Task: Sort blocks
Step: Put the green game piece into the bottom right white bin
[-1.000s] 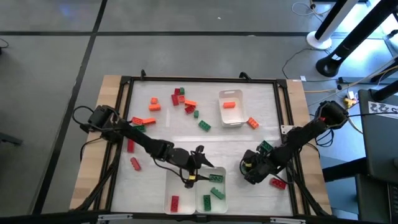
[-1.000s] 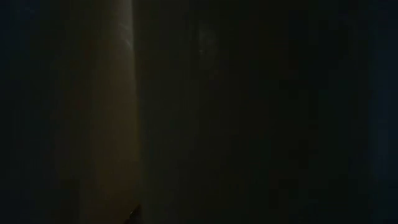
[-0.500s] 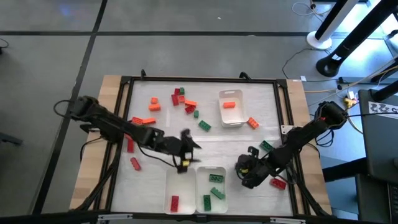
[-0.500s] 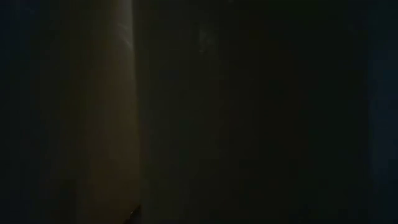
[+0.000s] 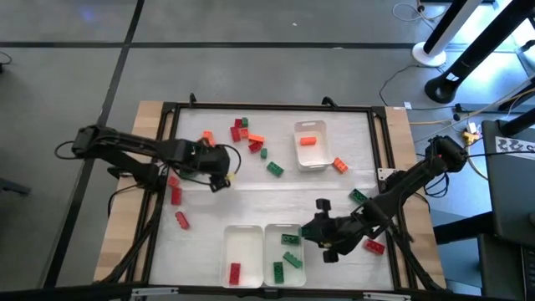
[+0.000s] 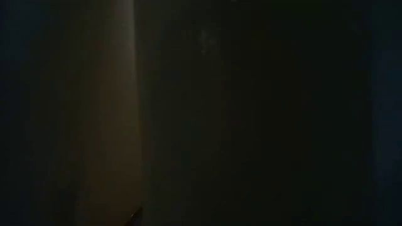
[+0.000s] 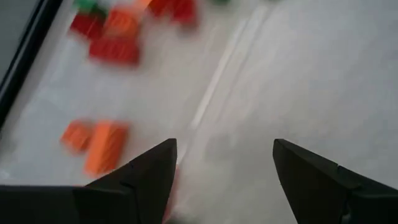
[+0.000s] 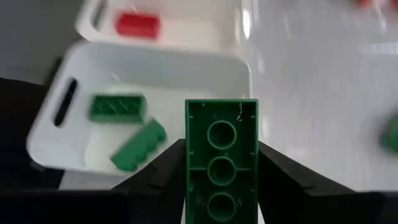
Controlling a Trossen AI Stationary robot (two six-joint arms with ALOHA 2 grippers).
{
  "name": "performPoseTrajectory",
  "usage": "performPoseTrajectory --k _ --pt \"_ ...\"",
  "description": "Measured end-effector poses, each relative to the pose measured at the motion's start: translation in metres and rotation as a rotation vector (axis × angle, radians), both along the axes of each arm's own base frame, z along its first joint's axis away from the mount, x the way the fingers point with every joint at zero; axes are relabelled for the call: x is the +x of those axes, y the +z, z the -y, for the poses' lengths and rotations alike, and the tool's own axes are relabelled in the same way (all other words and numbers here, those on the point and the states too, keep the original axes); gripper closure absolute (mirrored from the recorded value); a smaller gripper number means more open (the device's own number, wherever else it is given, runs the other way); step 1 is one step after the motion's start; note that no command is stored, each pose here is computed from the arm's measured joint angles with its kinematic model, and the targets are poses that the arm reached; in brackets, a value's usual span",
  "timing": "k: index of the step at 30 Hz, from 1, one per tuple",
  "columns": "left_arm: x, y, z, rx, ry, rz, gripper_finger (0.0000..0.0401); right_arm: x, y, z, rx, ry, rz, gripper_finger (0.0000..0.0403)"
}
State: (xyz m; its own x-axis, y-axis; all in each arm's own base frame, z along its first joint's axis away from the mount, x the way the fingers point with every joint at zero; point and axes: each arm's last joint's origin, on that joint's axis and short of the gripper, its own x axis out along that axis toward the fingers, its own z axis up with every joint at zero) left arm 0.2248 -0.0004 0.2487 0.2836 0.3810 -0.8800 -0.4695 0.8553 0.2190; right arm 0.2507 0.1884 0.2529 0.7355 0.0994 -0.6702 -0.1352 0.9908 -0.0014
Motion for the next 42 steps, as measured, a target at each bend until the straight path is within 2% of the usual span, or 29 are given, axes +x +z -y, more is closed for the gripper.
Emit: performPoseTrajectory --k 4,9,14,20,32,37,42 --pt "-0.009 -0.013 -0.016 0.006 0.047 -0.097 0.0146 0.007 0.003 -0.006 -0.043 0.086 0.084 0.0252" --pt "-0.019 -0.029 -0.033 0.005 0.095 -0.172 0.0146 0.017 -0.008 -0.014 -0.061 0.144 0.103 0.0244" --pt "-0.028 -0.043 -0.045 -0.044 0.114 -0.225 0.0146 0.025 -0.024 -0.021 -0.074 0.199 0.082 0.024" --pt "-0.04 -0.064 -0.052 -0.095 0.119 -0.281 0.0146 0.032 -0.046 -0.025 -0.109 0.198 0.032 0.0238" --pt "-0.044 -0.066 -0.067 -0.126 0.186 -0.271 0.0146 0.047 -0.065 -0.015 -0.134 0.156 -0.015 0.0238" --pt "-0.042 -0.066 -0.068 -0.168 0.159 -0.244 0.0146 0.049 -0.065 -0.012 -0.128 0.153 -0.017 0.0237" --pt "-0.039 -0.071 -0.07 -0.165 0.151 -0.208 0.0146 0.049 -0.065 -0.012 -0.127 0.152 -0.018 0.0224"
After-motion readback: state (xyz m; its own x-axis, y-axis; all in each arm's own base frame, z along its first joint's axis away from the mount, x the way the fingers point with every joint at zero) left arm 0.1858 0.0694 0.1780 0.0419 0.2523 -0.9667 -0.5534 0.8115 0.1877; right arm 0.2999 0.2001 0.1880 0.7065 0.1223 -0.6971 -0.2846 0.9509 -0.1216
